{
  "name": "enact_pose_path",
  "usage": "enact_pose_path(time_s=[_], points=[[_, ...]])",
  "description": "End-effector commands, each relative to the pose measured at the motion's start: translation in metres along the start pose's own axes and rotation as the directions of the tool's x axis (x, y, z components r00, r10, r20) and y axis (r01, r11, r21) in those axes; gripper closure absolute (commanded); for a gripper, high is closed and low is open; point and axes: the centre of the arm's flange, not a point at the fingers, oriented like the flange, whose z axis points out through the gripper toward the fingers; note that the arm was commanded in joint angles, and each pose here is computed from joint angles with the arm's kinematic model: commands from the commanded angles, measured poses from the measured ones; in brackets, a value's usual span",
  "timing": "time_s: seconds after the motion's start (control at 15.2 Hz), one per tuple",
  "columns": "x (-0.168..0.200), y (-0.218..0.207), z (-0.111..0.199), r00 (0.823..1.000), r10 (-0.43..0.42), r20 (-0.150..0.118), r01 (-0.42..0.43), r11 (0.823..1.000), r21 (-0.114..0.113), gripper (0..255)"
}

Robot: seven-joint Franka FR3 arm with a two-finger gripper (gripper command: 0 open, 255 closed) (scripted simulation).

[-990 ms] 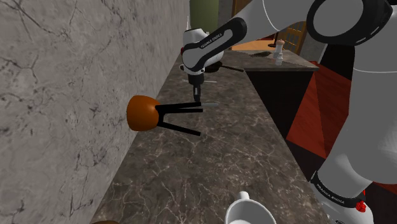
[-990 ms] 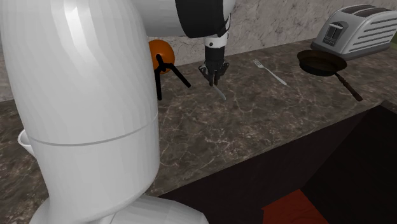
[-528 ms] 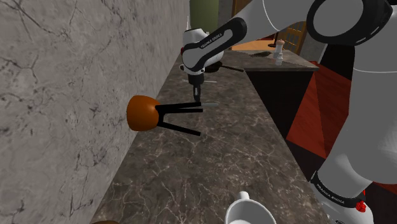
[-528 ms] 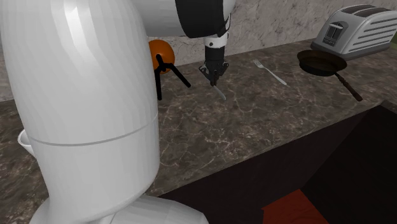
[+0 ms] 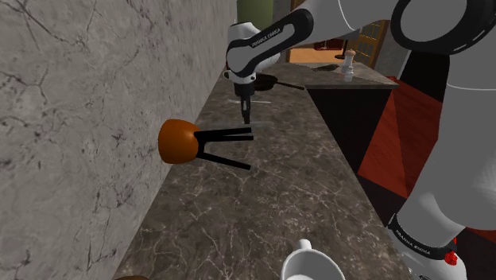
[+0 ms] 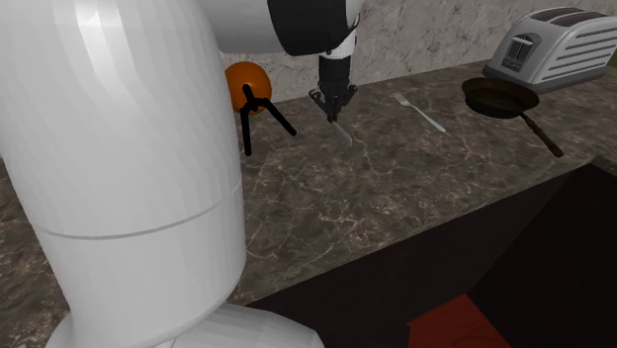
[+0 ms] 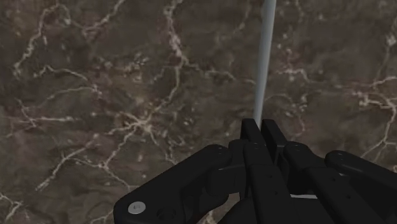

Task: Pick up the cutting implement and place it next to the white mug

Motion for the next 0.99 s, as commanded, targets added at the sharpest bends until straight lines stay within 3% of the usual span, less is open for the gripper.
enact_pose_path(time_s=[0.0, 0.92], points=[[-0.001, 0.0, -0.011, 1.0, 0.0, 0.0, 0.0, 1.0, 0.0, 255], [-0.005, 0.0, -0.085, 1.0, 0.0, 0.0, 0.0, 1.0, 0.0, 255]])
